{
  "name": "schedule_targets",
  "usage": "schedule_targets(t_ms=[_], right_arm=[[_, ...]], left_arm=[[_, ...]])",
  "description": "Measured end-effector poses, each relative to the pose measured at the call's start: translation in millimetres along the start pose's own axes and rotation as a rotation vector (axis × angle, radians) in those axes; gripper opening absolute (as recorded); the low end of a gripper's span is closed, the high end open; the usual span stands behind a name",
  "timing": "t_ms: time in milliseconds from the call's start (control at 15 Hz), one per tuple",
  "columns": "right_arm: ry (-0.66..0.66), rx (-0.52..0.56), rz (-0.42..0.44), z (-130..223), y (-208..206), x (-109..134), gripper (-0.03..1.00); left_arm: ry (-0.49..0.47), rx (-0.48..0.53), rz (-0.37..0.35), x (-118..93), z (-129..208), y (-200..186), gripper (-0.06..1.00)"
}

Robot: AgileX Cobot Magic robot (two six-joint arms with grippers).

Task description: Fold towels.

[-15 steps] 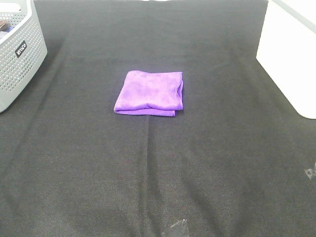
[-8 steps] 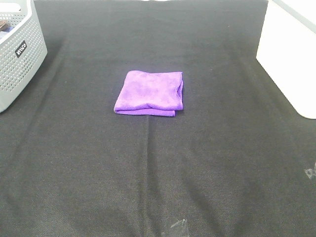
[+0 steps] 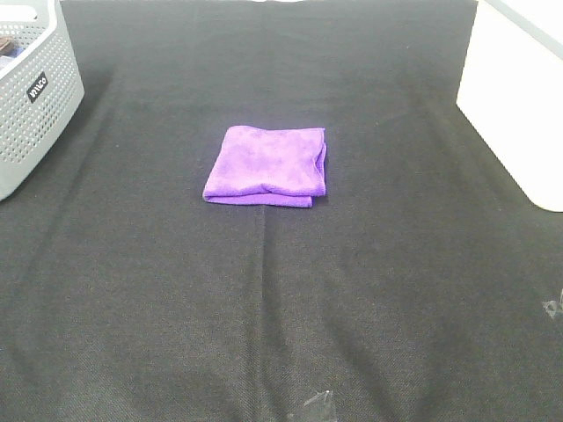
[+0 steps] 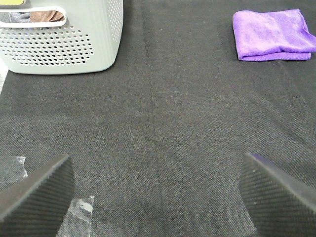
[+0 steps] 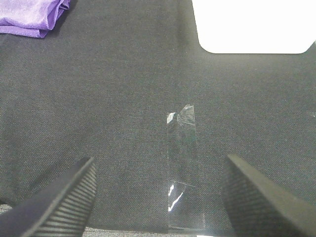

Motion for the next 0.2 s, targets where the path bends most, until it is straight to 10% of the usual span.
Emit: schedule_targets(t_ms=[200], right_arm=[[0.000, 0.000, 0.000, 0.0, 0.0, 0.0, 0.69]], left_arm=[[0.000, 0.000, 0.000, 0.0, 0.0, 0.0, 0.85]])
Point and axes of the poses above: a point on each arm's last joint axis where the gripper is mounted, y pointing out along that axis toward the gripper, x along the wrist's bending axis when the last joint is at zero, z = x × y, the point moved 5 cm from there along y, pointing out along that axis toward the gripper, and after that the axes turned 5 degrees about y, right-handed, at the moved point
